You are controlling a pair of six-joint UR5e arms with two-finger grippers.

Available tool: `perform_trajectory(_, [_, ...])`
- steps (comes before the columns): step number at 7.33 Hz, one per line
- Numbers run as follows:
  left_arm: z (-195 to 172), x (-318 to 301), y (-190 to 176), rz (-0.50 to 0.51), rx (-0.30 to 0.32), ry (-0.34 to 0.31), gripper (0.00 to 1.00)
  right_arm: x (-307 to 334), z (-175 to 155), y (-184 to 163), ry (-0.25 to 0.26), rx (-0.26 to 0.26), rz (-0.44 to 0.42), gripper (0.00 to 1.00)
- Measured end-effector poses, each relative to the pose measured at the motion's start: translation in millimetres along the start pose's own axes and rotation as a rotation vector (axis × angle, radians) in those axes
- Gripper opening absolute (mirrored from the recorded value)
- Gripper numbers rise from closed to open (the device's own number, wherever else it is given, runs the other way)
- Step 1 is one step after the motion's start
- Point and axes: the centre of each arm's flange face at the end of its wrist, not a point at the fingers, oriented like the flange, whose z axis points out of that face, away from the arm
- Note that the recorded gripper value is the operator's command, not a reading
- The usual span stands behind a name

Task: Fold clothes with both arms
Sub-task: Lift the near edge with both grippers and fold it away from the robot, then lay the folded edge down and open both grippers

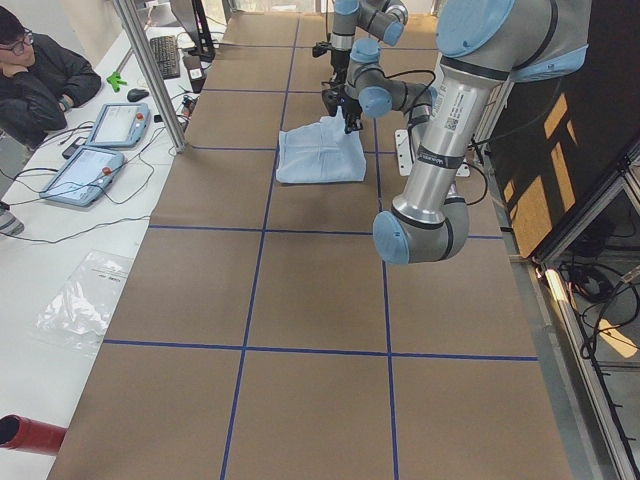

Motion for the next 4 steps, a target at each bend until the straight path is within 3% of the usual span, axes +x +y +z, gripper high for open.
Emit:
perform_trajectory(1, [12,3,-34,0.002,0.027,0.01,0.0,-22,19,-30,0.023,0.03,-0.016,0.0])
perform_trajectory(4, [85,12,-117,0.013,0.085,0.023,0.0,-62,82,-104,0.025,0.075,-0.025,0.0])
